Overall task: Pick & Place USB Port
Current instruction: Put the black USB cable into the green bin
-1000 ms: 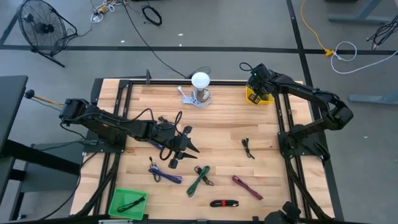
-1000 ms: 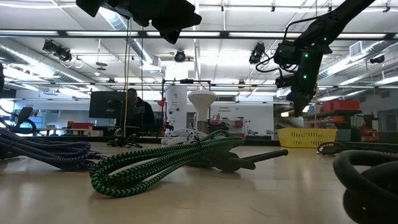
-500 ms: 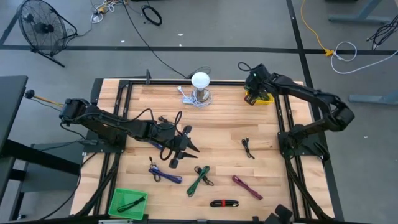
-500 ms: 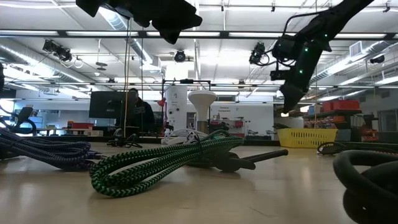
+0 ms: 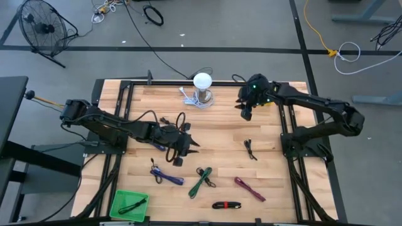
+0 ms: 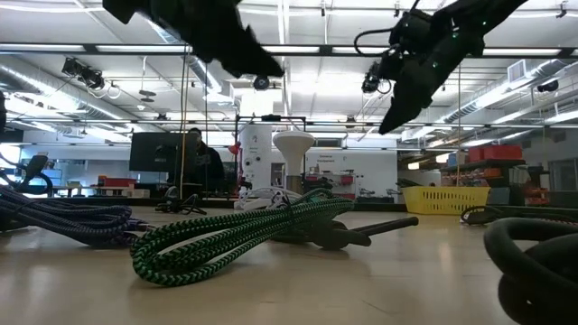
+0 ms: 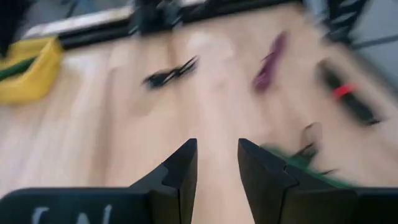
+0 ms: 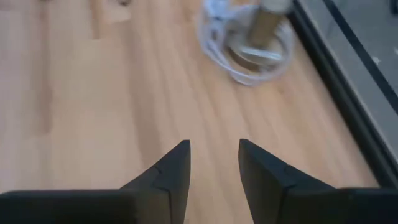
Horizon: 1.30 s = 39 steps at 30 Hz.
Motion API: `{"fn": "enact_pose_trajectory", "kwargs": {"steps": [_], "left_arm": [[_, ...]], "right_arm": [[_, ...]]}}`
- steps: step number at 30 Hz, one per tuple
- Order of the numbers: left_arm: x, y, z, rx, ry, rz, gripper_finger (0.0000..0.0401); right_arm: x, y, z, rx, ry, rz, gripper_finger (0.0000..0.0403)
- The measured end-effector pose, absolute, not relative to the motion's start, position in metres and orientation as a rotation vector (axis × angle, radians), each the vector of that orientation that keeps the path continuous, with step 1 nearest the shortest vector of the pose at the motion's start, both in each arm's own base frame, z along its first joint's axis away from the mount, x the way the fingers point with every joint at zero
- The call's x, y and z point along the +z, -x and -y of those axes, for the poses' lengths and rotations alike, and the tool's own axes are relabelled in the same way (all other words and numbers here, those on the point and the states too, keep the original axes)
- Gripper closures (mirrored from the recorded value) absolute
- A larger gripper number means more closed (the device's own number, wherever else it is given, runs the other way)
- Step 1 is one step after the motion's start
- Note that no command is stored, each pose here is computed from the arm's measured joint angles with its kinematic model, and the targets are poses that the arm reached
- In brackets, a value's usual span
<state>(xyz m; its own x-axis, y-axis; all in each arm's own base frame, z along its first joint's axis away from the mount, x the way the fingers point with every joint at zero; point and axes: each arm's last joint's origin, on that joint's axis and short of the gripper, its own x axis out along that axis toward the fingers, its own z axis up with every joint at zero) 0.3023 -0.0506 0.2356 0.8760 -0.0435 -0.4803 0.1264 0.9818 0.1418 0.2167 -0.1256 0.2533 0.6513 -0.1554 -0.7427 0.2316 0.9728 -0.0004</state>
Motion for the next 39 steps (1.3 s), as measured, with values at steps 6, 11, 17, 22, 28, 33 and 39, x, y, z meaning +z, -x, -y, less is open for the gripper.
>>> {"fn": "enact_pose_trajectory", "kwargs": {"steps": [6,11,17,22,28,33,39], "left_arm": [[0.227,-0.297,0.045,0.050,-0.231,-0.610,0.0282],[0.214,-0.286,0.033,0.169,-0.286,-0.789,0.0282],[0.197,-0.263,0.006,0.316,-0.285,-1.097,0.0282],[0.193,-0.251,-0.012,0.345,-0.298,-1.248,0.0282],[0.191,-0.244,-0.027,0.324,-0.341,-1.336,0.0282],[0.191,-0.244,-0.038,0.327,-0.341,-1.340,0.0282],[0.186,-0.248,-0.044,0.282,-0.332,-1.344,0.0282]], "right_arm": [[0.254,-0.229,0.102,-0.128,-0.073,-0.829,0.0268],[0.254,-0.237,0.081,-0.053,-0.060,-0.831,0.0268],[0.255,-0.245,0.060,0.002,-0.033,-0.816,0.0268],[0.259,-0.251,0.049,0.041,-0.002,-0.764,0.0268],[0.261,-0.255,0.043,0.062,0.011,-0.733,0.0268],[0.261,-0.255,0.040,0.072,0.011,-0.732,0.0268],[0.261,-0.255,0.039,0.076,0.012,-0.732,0.0268]]}}
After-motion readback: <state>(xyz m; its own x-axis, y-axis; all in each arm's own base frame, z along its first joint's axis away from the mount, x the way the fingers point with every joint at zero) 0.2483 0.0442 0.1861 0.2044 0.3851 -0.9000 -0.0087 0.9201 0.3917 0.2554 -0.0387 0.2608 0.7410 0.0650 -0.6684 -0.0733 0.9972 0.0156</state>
